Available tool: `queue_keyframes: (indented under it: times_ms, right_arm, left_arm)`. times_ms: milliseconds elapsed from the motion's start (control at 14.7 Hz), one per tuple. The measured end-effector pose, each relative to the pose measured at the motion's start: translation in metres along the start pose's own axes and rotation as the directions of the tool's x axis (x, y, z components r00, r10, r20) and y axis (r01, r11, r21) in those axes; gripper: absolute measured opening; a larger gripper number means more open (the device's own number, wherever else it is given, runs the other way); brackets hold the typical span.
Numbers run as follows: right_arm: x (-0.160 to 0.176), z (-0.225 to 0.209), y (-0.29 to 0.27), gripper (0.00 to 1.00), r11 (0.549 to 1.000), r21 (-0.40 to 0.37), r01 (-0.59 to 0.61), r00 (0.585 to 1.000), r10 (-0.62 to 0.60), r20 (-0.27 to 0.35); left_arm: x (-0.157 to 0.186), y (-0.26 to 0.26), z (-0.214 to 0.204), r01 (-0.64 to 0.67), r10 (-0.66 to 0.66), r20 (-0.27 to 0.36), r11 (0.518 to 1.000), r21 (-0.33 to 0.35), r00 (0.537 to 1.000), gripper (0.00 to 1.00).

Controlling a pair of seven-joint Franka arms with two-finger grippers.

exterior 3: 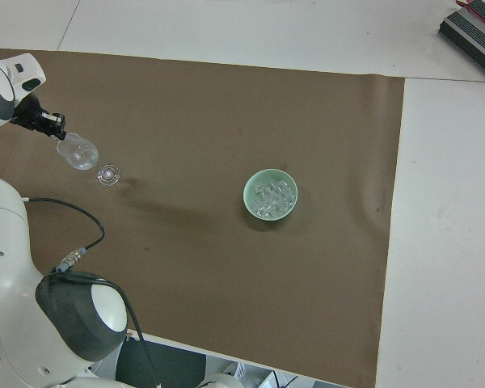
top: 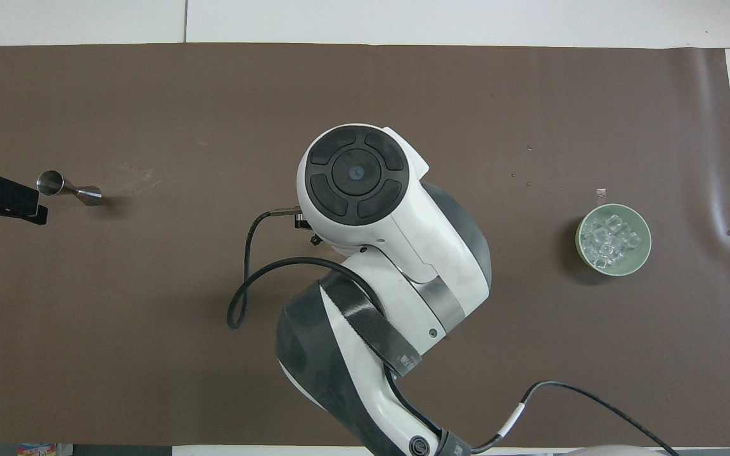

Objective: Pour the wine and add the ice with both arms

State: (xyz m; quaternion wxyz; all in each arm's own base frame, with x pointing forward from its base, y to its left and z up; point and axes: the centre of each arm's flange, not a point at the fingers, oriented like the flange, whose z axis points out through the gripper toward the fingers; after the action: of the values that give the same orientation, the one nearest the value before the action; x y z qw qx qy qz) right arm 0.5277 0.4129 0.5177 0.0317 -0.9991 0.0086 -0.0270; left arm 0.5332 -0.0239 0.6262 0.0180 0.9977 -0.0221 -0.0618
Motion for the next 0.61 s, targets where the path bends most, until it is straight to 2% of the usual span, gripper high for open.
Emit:
queue_keyframes:
  times_ms: [204,475,611]
  right_arm:
    - [0.001,0.001,0.001,0.21,1.0,-0.002,-0.001,1.0,0.001,-0.001]
    - [0.001,0.013,0.0,0.21,1.0,-0.004,-0.001,1.0,0.001,0.002]
    - [0.001,0.016,0.001,0.21,1.0,-0.005,-0.001,1.0,0.001,0.002]
  left_arm:
    - [-0.004,0.002,-0.006,-0.004,0.004,-0.012,1.0,0.001,1.0,1.0]
    - [0.0,0.004,-0.012,-0.014,0.014,-0.068,1.0,0.003,0.998,1.0]
    - [0.001,0.002,-0.012,-0.013,0.014,-0.075,1.0,0.01,0.997,1.0]
